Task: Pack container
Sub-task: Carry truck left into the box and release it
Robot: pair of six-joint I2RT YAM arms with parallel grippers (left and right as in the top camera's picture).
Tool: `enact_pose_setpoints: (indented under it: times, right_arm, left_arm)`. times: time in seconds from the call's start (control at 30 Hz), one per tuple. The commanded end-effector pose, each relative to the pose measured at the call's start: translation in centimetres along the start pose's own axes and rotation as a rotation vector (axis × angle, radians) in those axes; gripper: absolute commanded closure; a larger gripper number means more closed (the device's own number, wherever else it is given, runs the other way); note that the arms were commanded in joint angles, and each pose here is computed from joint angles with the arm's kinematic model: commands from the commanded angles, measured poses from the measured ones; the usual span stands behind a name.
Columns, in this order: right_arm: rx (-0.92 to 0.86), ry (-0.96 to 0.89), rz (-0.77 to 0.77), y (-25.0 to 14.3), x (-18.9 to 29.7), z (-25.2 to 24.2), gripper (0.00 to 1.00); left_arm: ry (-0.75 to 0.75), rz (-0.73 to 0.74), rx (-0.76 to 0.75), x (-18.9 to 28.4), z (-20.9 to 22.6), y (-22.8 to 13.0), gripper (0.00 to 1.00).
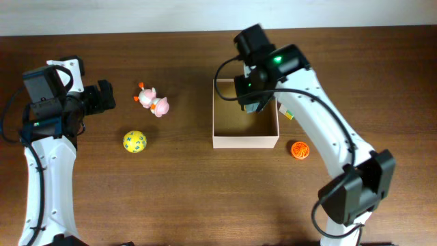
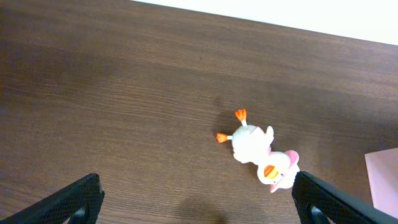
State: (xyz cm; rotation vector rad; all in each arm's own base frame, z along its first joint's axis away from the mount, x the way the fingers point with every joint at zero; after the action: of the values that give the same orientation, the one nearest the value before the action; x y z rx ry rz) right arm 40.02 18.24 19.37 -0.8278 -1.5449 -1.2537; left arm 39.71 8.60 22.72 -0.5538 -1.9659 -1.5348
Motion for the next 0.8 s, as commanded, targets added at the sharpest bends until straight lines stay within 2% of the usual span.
enact_pose_setpoints:
  times: [0.0,0.23,0.4,0.53,0.77]
  right_arm:
    - [-0.075,-0.128,0.023,-0.4,-2.7,-2.0,0.80]
    - [-0.134,-0.130,0.078,-1.3,-6.0,-3.9,0.80]
    - [-0.148,-0.086,0.101,-1.5,-7.3,-3.3,0.80]
    - [-0.175,-0.074,0.090,-1.5,-8.7,-3.1,0.70]
    - [-0.219,-0.068,0.091,-1.6,-10.3,-2.9,0.68]
  left_arm:
    - [0.009,-0.014,-0.016,0.0,0.2,0.7,0.01]
    - [0.009,-0.014,-0.016,0.0,0.2,0.7,0.01]
    - [0.009,-0.014,-0.015,0.0,0.2,0.7,0.01]
    - [0.009,-0.014,-0.015,0.0,0.2,0.7,0.01]
    - [0.009,-0.014,-0.015,0.0,0.2,0.7,0.01]
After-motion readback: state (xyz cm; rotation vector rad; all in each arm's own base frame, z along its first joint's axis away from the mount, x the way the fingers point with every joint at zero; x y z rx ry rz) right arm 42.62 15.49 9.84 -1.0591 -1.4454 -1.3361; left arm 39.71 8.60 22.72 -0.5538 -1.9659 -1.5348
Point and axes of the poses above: each gripper's point midway between its finger pads, its own x axis back along the fingers, its own z axis along the line the jaws close on, y = z × x, the point moved 2 cm from there along x, back along the fingers, and after that the axes turned 6 degrees about x, right-handed, at the moved point
